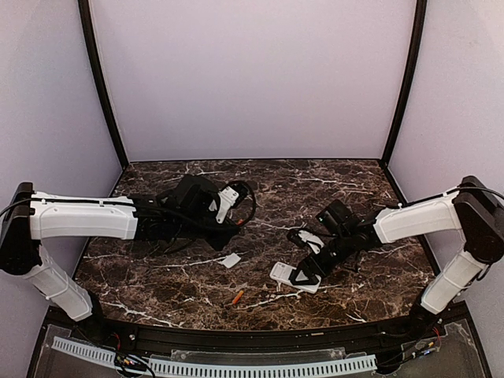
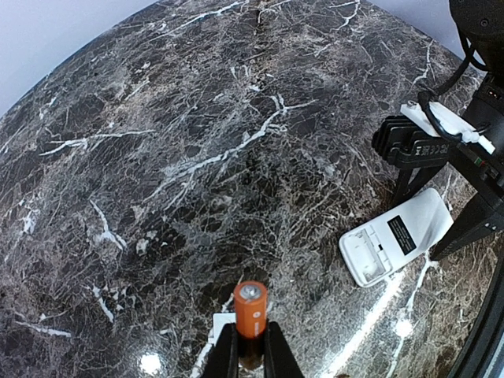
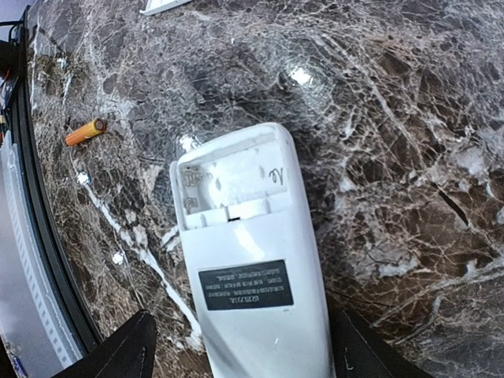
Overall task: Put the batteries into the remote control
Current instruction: Move the remote control without the battery cover to the center of the board.
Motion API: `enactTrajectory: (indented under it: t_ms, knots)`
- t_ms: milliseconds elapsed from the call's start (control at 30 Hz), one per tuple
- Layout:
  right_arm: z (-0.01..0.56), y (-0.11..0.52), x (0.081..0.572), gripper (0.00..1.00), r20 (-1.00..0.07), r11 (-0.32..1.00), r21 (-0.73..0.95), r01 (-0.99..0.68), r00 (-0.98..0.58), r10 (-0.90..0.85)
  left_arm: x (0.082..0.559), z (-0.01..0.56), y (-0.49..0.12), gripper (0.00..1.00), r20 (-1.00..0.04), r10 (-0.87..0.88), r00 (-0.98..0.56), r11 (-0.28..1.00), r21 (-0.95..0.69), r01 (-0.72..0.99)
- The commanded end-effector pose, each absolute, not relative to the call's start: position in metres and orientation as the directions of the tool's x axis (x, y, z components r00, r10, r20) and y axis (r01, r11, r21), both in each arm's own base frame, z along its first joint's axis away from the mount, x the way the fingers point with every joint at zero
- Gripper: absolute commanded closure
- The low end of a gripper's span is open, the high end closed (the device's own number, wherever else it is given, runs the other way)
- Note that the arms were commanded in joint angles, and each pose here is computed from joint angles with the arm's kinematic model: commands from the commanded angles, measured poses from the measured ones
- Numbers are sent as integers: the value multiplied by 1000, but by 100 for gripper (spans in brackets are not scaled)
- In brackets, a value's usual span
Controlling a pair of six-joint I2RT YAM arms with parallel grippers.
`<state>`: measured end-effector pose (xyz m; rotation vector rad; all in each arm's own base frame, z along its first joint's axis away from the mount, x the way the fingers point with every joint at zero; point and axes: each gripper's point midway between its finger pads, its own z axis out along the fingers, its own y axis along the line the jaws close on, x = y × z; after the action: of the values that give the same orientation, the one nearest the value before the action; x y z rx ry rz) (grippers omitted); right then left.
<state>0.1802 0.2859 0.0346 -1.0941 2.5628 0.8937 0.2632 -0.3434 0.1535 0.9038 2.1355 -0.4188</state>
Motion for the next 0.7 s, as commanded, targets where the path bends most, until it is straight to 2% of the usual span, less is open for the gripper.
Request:
enactTrajectory:
  t_ms: [0,200,433,667]
  knots:
    - [22,288,171,25,-363,535,424,-731,-678,-639,255,164,-346,100,-775,419,-473,678,-80,731]
    - [16,296,159,27,-345,507,413,-756,-646,-681,253,155,-342,100,-763,390,-515,690,-128,712]
    - [14,297,159,17,-342,520,359,-775,-628,-699,250,139,-361,100,-735,350,-581,671,-237,703]
    - [21,287,164,15,-374,578,291,-762,-647,-665,241,122,-389,100,-687,322,-651,640,-348,685]
